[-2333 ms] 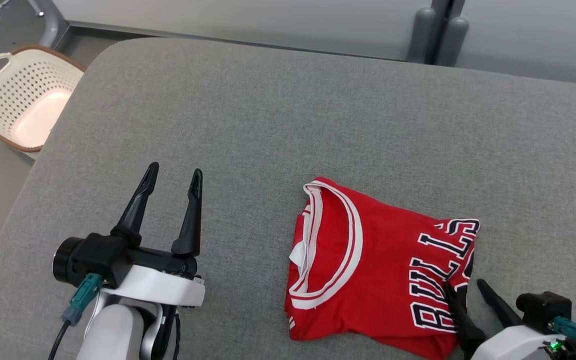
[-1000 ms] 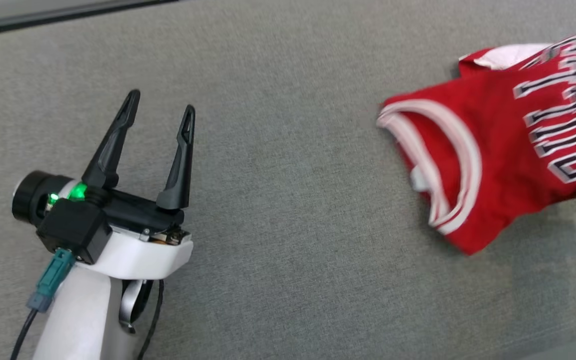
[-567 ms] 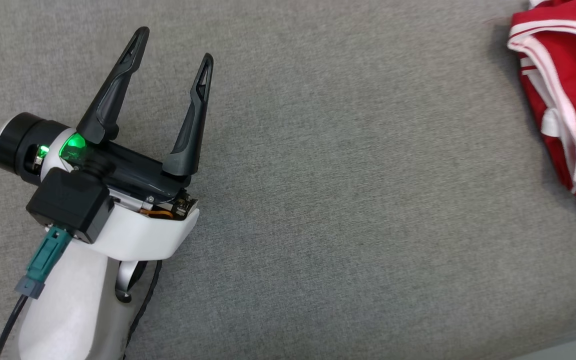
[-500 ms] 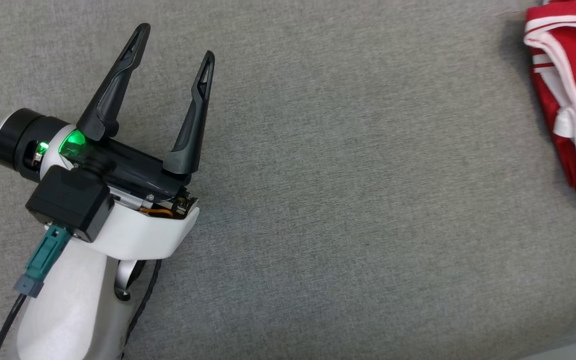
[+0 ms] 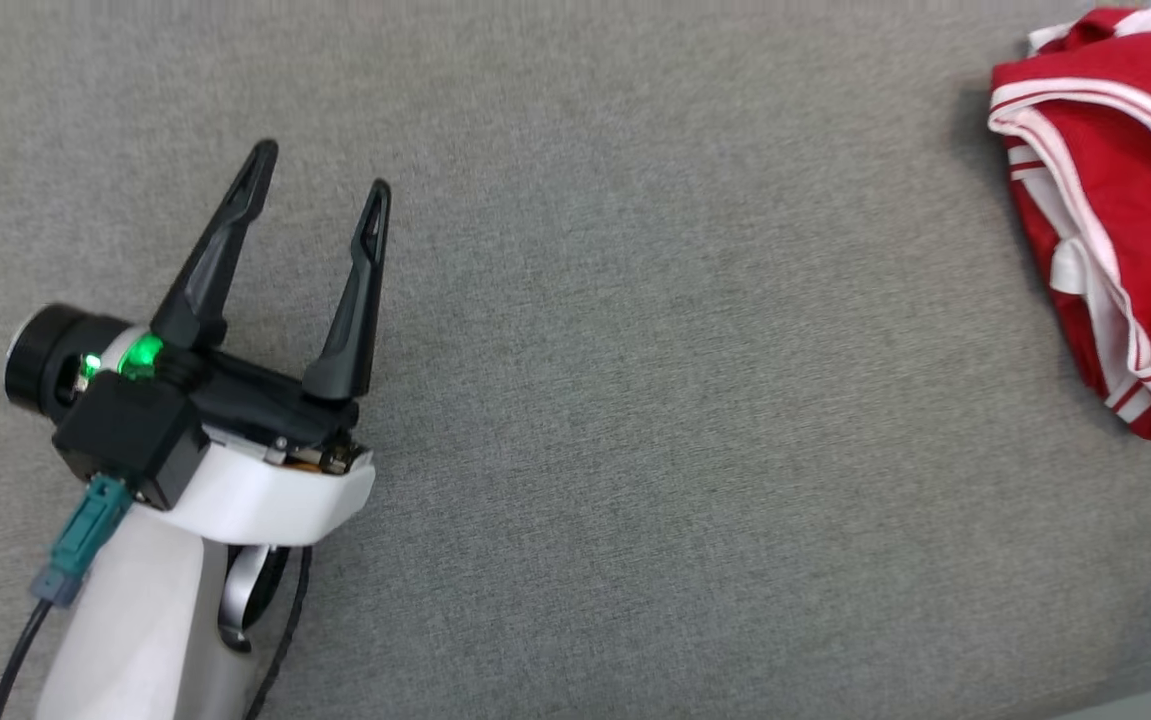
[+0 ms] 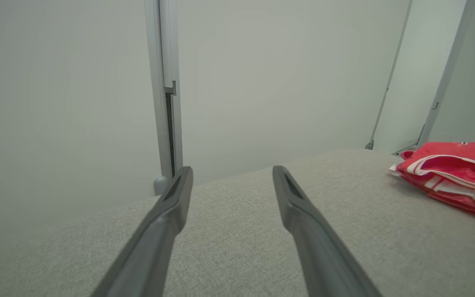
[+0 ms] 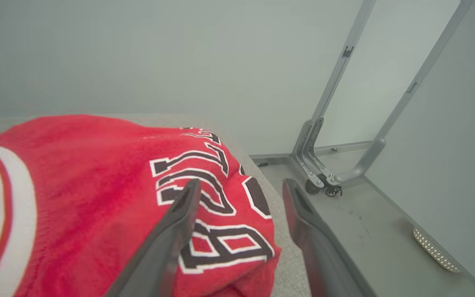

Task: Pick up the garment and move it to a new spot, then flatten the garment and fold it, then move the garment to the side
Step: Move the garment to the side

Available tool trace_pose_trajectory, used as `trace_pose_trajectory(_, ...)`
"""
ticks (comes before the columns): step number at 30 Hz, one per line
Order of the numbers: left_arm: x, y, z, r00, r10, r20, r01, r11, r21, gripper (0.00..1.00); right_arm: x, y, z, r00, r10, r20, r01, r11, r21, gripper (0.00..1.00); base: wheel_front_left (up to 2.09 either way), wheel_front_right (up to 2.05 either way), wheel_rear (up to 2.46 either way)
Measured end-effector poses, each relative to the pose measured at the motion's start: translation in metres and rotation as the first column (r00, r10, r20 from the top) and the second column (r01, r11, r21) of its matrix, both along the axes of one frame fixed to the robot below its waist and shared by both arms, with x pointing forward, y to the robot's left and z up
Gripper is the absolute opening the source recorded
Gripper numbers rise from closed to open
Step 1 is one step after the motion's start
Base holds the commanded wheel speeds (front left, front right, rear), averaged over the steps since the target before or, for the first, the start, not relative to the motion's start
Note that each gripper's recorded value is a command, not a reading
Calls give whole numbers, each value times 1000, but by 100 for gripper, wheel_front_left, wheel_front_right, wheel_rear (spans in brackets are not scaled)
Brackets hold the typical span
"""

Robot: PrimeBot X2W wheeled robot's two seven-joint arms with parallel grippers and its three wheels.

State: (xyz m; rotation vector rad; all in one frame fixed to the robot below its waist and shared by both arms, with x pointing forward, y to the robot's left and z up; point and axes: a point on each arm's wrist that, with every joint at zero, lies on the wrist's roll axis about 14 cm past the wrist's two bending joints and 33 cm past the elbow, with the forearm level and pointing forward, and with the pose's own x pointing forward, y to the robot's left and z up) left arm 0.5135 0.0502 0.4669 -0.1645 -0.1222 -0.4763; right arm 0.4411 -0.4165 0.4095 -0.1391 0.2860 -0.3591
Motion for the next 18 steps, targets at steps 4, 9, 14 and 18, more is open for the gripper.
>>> trace_pose_trajectory(4,-16,7,10,1000,27,-13,-27,1000,-3,100,-14,23,37,992,50,117,-48,999,-21,100,0,0,0)
trace_pose_trajectory(9,-37,22,22,996,82,-24,-82,997,-6,100,-37,74,60,969,126,214,-130,992,2,100,0,0,0)
trace_pose_trajectory(14,-59,46,32,988,152,-27,-152,988,14,100,-52,130,72,936,205,285,-230,972,56,100,0,0,0)
trace_pose_trajectory(18,-80,70,34,972,231,-43,-230,973,29,100,-60,169,78,916,258,309,-302,948,103,100,0,0,0)
